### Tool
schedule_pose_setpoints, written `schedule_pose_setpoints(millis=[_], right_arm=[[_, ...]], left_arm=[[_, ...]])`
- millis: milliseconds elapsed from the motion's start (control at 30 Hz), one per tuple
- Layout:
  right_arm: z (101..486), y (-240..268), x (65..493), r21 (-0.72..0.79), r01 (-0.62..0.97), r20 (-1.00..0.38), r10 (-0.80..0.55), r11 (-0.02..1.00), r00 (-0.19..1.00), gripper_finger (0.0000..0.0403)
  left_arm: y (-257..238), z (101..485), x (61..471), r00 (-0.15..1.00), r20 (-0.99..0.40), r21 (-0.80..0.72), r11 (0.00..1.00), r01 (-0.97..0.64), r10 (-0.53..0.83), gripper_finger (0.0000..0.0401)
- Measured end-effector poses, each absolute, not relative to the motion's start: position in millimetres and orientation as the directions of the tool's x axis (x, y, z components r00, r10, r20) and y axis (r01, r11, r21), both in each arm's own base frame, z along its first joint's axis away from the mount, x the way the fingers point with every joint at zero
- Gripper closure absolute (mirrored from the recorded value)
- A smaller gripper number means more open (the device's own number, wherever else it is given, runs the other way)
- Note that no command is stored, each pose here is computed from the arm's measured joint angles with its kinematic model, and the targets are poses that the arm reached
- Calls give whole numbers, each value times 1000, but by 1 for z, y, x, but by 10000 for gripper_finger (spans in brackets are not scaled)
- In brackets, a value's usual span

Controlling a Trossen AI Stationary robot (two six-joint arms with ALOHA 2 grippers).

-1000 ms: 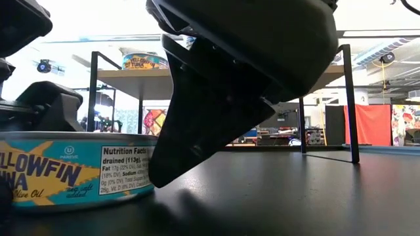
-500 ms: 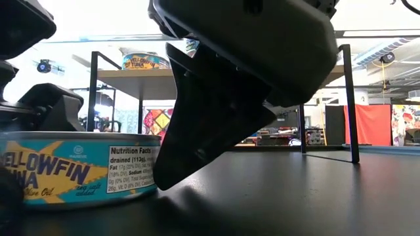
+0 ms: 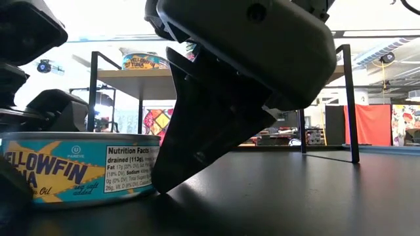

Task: Stack canned seafood by type on shelf
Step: Stack the yellow blue tuna can on top of the yellow blue tuna can on the shelf

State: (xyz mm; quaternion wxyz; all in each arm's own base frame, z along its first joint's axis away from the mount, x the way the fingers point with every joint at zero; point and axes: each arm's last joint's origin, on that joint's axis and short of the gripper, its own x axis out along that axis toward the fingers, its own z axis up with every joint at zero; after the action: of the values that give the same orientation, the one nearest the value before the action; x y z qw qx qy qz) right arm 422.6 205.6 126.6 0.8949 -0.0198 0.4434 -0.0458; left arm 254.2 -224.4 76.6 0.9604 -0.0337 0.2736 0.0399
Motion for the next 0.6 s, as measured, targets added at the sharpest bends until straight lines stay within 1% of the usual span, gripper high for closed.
schedule_pose_setpoints(millis=[167,433,600], right_arm=[[127,206,423,-74,56,-793,-92,996,602,71],[127,206,423,-66,59,-795,-89,996,600,71],[126,206,423,-67,58,-795,-89,996,601,71]], left_arm=[[-223,76,255,846,-529,-38,995,-93,59,2],[-223,79,258,878,-470,-20,993,-112,90,2],[-222,79,258,879,-466,-49,989,-143,104,24]])
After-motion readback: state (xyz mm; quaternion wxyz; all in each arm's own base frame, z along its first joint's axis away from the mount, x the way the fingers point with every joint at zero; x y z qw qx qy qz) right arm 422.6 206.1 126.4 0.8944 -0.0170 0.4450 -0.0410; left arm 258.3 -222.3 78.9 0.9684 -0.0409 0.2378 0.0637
